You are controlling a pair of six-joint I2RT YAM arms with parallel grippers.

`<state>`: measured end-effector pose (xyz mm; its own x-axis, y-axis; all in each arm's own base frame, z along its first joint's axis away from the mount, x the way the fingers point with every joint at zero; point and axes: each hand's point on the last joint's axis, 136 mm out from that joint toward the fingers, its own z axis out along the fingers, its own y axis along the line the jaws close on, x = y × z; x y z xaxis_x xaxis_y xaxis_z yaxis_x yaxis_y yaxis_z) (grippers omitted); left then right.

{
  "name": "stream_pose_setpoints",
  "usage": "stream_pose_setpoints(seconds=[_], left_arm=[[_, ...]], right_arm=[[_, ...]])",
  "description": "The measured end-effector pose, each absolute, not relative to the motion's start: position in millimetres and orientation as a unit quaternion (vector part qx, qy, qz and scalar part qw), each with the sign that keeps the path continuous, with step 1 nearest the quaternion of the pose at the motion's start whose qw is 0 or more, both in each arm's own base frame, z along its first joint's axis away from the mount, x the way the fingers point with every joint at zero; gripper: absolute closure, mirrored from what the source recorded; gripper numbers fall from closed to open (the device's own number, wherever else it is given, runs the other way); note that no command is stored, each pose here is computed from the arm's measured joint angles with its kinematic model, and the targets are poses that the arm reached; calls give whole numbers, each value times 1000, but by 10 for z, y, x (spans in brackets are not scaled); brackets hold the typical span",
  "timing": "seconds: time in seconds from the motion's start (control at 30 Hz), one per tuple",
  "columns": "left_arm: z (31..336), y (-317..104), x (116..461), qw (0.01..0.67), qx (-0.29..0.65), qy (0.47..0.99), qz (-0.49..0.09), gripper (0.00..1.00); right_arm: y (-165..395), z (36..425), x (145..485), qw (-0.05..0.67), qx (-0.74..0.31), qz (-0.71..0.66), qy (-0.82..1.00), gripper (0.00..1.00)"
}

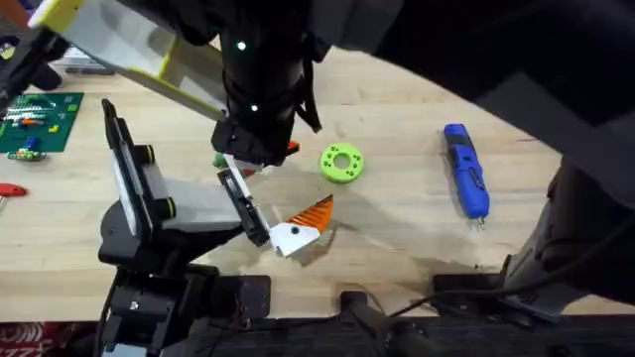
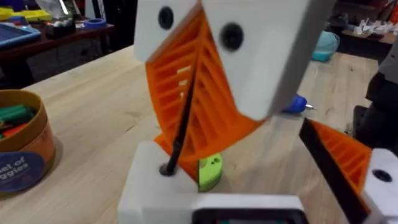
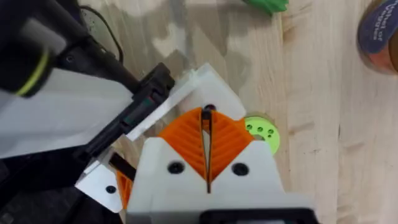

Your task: Pick up the gripper from the table and insert it into the empty holder that is missing its gripper. Then pick up a screw, insert it into the mounting hole, and use the screwdriver to tighten it. Finally, clean up the table by picking up the vegetable and placing it into the bucket.

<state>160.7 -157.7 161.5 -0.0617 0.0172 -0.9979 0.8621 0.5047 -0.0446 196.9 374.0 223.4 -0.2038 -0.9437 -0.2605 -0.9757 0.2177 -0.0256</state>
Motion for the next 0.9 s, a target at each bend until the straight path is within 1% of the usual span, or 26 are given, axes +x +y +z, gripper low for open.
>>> stream_pose_setpoints(seconds=[0.7,0.9], left_arm=[[1615,-1577,1607,590,345,635,-358,14],[1614,-1577,1607,589,344,637,-360,15]], right_arm=[[3786,2220,1973,115,-623,74,770,991],[3805,2136,1984,105,-623,70,772,991]])
